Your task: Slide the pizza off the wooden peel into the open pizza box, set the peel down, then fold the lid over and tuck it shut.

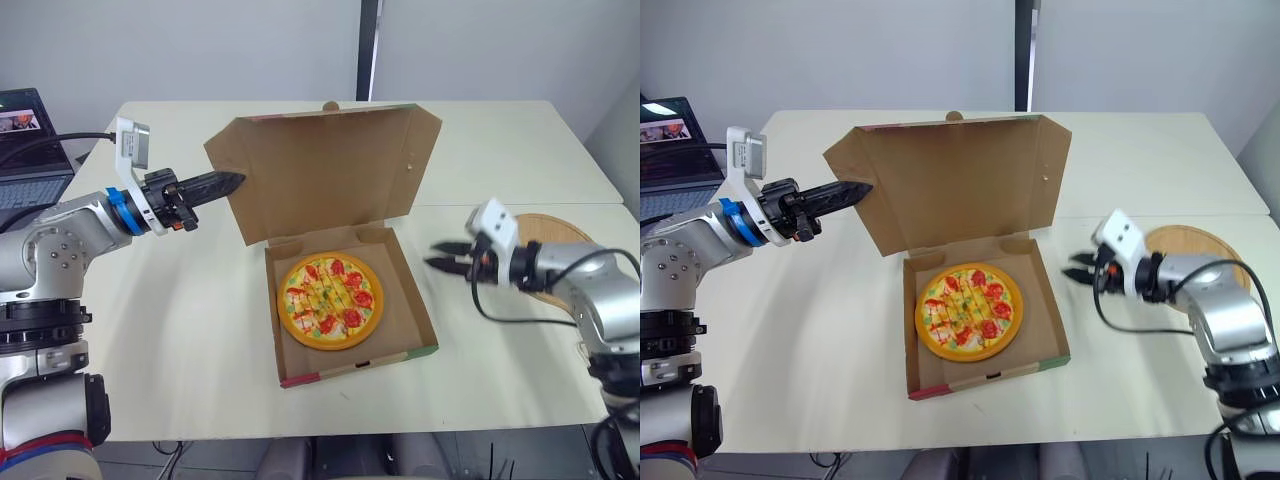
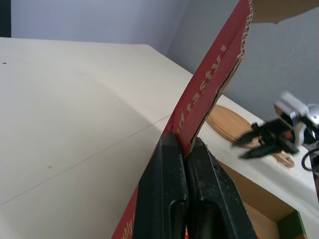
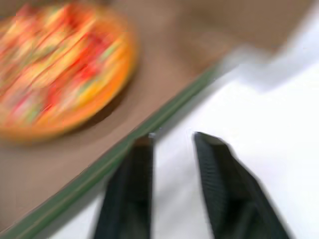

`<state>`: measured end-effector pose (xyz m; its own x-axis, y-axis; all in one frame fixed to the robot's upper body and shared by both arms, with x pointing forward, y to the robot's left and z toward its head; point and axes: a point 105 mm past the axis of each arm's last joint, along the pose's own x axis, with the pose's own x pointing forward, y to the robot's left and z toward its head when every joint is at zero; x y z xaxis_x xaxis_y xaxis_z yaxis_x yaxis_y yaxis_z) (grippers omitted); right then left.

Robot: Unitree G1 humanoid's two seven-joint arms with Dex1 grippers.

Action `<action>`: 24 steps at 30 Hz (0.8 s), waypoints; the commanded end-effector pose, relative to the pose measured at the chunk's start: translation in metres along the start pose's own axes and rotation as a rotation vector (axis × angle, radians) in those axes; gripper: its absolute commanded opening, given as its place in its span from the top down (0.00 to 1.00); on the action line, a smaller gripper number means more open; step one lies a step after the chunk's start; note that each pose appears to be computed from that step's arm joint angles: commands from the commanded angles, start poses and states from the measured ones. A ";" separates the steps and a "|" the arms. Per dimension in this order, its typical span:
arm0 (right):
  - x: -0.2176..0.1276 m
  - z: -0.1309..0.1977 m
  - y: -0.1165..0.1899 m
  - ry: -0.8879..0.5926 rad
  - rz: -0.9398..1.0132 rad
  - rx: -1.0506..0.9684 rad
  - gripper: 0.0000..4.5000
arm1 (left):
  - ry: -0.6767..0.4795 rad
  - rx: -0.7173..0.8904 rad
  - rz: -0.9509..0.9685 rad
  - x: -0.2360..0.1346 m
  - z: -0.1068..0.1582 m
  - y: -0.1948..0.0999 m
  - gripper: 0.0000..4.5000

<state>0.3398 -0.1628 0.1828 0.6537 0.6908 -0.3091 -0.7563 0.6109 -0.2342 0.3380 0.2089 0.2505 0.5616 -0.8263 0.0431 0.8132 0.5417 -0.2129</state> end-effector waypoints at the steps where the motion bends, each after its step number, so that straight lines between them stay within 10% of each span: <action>1: -0.001 0.032 -0.023 -0.126 -0.100 -0.010 0.40 | -0.021 0.052 -0.034 0.002 0.011 -0.009 1.00; 14: 0.032 0.070 -0.021 -0.258 -0.034 0.079 0.33 | -0.019 0.062 -0.035 0.007 0.014 -0.013 1.00; 24: 0.031 0.070 -0.020 -0.265 -0.041 0.066 0.99 | -0.023 0.064 -0.013 0.005 0.012 -0.006 1.00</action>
<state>0.3813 -0.1297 0.2245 0.6855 0.7208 -0.1028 -0.7274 0.6722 -0.1379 0.3399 0.2047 0.2502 0.5657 -0.8239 0.0331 0.8127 0.5503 -0.1917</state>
